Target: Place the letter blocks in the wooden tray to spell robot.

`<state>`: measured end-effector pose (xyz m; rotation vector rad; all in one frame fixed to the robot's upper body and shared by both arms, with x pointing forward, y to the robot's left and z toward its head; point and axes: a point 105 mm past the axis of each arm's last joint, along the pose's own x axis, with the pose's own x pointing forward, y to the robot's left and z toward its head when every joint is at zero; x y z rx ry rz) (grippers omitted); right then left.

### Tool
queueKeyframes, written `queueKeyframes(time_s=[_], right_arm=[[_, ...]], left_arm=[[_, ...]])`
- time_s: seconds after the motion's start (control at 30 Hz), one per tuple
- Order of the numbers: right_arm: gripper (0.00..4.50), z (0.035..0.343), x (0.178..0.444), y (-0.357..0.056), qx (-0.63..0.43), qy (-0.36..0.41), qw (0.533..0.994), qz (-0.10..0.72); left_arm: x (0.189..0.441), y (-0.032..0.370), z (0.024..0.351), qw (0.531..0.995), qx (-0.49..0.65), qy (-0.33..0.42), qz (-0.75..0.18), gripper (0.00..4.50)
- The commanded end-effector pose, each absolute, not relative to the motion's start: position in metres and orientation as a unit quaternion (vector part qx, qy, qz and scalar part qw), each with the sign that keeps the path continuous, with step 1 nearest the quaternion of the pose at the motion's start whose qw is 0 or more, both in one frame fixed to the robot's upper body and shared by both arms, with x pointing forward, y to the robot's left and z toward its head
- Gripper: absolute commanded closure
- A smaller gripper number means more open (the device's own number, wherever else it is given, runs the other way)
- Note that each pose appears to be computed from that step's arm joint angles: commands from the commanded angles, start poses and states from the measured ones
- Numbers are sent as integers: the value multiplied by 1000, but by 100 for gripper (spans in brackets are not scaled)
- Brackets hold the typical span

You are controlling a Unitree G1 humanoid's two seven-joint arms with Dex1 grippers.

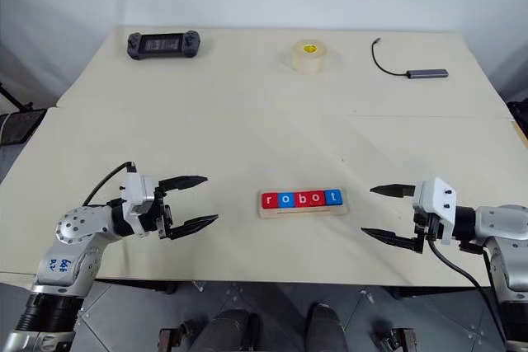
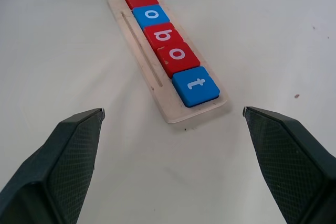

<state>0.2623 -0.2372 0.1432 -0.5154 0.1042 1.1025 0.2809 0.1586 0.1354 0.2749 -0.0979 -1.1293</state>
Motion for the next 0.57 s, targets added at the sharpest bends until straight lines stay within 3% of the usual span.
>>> queueKeyframes(time_s=[0.03, 0.57], right_arm=[[10, 156, 256, -231, -242, 26, 812, 530], [10, 158, 258, -235, -219, 23, 835, 504]], left_arm=[[286, 162, 144, 836, 146, -63, -524, 0], [295, 170, 143, 843, 161, -66, -509, 0]])
